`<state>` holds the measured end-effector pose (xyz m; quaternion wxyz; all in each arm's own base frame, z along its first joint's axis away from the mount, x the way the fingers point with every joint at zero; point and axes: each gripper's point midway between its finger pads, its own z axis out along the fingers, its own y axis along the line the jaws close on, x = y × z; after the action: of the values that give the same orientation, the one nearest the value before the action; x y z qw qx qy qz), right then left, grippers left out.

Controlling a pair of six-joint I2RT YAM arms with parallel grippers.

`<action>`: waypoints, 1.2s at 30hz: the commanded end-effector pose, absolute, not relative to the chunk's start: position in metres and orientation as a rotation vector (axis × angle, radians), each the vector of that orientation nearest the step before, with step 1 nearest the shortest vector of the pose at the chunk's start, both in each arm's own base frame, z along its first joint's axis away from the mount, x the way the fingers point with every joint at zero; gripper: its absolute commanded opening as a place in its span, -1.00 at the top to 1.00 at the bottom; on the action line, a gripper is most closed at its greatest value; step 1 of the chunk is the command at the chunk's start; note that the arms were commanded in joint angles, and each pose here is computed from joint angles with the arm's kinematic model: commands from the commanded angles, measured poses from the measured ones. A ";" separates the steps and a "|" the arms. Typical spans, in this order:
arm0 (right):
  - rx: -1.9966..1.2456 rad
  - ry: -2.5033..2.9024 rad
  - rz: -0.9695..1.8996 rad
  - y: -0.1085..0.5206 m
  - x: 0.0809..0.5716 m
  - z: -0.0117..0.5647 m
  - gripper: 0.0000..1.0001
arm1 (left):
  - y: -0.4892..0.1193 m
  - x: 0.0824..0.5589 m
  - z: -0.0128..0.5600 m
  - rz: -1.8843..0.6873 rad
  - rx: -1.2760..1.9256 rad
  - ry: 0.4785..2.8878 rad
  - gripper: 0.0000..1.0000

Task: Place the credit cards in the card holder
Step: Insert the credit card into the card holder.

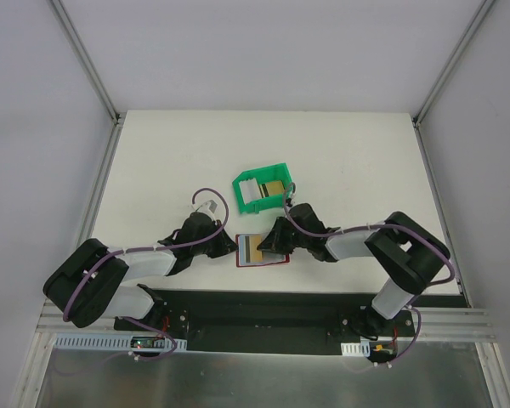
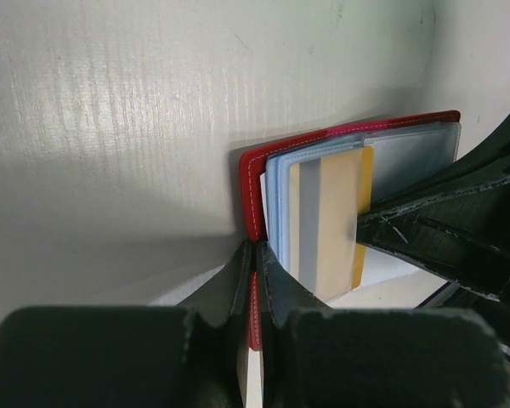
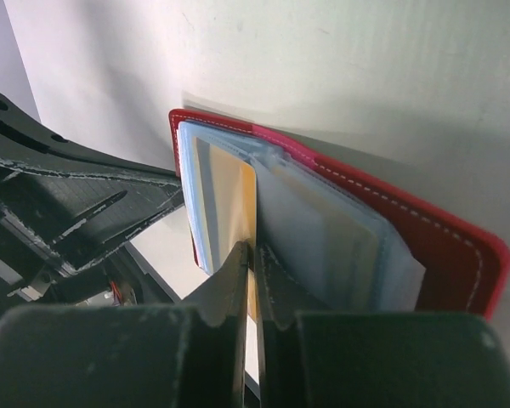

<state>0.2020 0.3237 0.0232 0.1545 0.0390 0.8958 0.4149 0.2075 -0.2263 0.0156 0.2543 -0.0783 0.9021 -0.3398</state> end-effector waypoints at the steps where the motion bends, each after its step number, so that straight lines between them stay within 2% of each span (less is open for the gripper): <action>1: 0.122 2.570 1.110 0.325 0.208 0.018 0.84 | -0.207 0.189 -0.010 -0.826 -0.257 2.556 1.00; 5: 0.129 2.567 1.005 0.303 0.212 0.020 0.54 | -0.207 0.189 -0.009 -0.826 -0.263 2.552 1.00; 9: 0.114 2.561 0.981 0.297 0.211 0.025 0.37 | -0.206 0.189 -0.011 -0.819 -0.257 2.559 1.00; 19: -0.026 2.570 1.097 0.327 0.206 0.035 0.35 | -0.207 0.189 -0.012 -0.825 -0.250 2.560 1.00; 30: -0.145 2.547 1.093 0.343 0.208 0.048 0.49 | -0.208 0.190 -0.011 -0.828 -0.260 2.553 1.00; 36: -0.237 2.483 0.947 0.321 0.222 0.082 0.27 | -0.205 0.192 -0.008 -0.810 -0.267 2.538 1.00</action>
<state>0.2069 0.3252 0.0357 0.1737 -0.0422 0.9176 0.3551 0.2077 -0.2258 0.0156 0.2539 -0.0861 0.9011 -0.3408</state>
